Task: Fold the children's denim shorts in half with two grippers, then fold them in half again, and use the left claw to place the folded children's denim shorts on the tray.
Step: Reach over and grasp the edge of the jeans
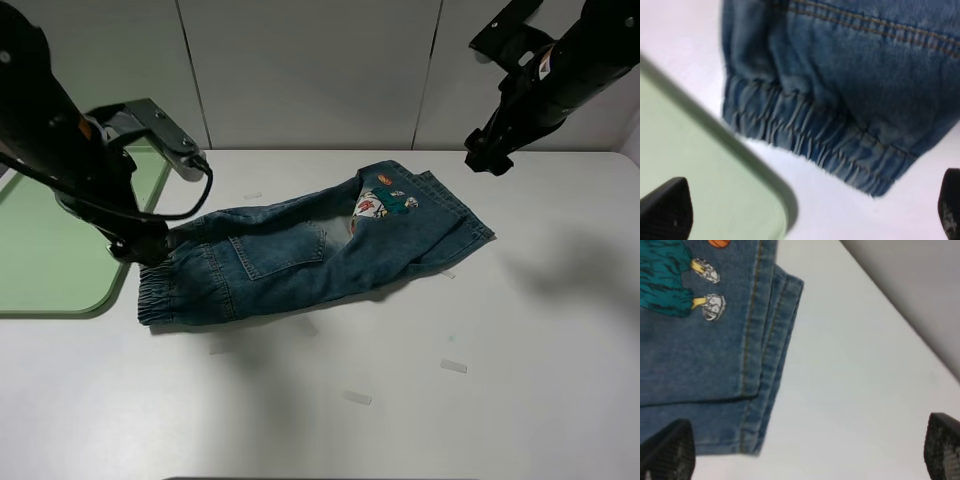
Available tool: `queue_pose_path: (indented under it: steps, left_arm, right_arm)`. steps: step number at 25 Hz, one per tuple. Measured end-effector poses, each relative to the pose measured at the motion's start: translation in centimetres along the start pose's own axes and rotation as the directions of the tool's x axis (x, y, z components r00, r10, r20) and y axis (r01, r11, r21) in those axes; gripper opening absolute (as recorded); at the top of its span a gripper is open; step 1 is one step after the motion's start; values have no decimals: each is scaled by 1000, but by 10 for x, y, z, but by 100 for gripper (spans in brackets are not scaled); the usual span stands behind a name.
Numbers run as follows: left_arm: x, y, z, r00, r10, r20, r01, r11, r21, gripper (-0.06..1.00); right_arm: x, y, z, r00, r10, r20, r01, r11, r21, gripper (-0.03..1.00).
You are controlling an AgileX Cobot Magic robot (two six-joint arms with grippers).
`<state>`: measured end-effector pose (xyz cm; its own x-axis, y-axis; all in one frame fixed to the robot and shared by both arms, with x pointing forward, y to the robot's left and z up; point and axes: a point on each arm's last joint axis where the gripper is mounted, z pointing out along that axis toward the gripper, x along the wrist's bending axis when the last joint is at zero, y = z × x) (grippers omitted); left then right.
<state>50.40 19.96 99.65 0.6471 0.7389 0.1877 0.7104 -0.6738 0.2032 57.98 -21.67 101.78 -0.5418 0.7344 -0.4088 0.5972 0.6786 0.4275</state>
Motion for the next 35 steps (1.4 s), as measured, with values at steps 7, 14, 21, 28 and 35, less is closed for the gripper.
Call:
queue_pose_path:
  steps: [7, 14, 21, 28, 35]
  left_arm:
    - [1, -18, -59, 995, -95, -34, 91, 991, -94, 96]
    - [-4, -54, -121, 976, -209, -52, 192, 953, -233, 96]
    - [-20, -111, -161, 954, -295, -48, 253, 884, -392, 96]
    - [-50, -184, -174, 938, -345, 17, 300, 789, -537, 95]
    - [-74, -226, -157, 937, -335, 97, 319, 710, -628, 95]
  right_arm:
    - [0, -11, -32, 972, 233, -31, -229, 969, 97, 69]
    - [1, -21, -55, 949, 312, -43, -300, 937, 180, 69]
    - [8, -29, -68, 929, 361, -84, -328, 905, 271, 69]
    - [12, -28, -68, 908, 401, -123, -354, 890, 288, 69]
    - [14, -27, -69, 899, 416, -138, -365, 885, 290, 69]
